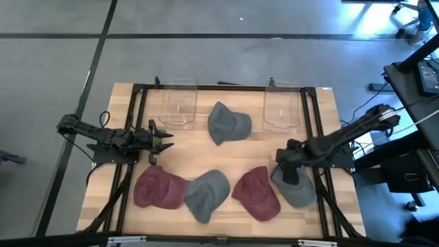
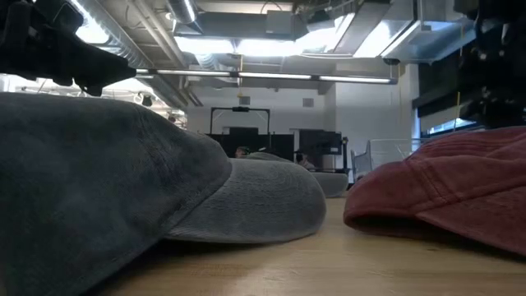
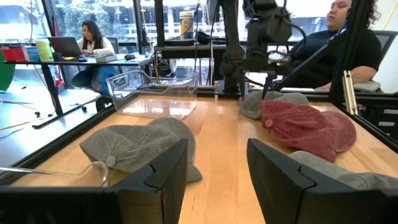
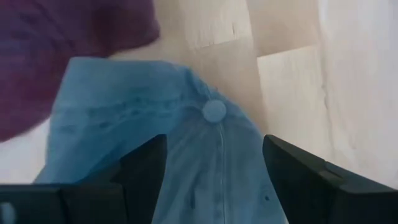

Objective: Pick & Place hat
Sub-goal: Put the bottom right gray cap into the right transparent bin

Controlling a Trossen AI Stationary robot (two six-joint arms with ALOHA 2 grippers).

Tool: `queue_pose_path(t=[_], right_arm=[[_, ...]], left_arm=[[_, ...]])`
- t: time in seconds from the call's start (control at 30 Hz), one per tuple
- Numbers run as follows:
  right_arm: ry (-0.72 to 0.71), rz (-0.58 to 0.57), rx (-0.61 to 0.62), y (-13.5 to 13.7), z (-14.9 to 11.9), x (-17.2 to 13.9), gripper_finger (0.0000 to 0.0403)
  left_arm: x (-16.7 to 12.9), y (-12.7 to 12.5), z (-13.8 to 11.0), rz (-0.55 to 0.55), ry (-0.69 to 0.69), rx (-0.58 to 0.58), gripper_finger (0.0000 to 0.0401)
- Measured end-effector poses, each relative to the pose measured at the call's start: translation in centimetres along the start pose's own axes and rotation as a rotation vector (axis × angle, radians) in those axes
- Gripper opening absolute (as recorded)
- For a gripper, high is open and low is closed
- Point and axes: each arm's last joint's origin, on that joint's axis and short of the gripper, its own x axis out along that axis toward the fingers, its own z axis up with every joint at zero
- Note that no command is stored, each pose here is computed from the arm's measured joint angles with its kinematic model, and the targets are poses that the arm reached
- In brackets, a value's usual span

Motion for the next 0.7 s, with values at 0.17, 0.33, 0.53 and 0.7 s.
queue_pose_path(t=[0.17,0.33,0.53,0.7], right_arm=[[0.038,-0.029,-0.006,0.5,0.5,1.5,0.0265],[0.123,-0.085,-0.023,0.7,0.5,3.2,0.0265],[0.196,-0.128,-0.012,0.9,0.6,4.9,0.0262],[0.218,-0.141,-0.016,1.1,0.7,5.6,0.0211]], left_arm=[[0.0,0.0,0.0,0.0,0.0,0.0,0.016],[0.0,0.0,0.0,-0.001,0.0,-0.001,0.016],[0.0,0.0,0.0,-0.002,0.0,-0.002,0.016],[0.0,0.0,0.0,-0.002,0.0,-0.001,0.016]])
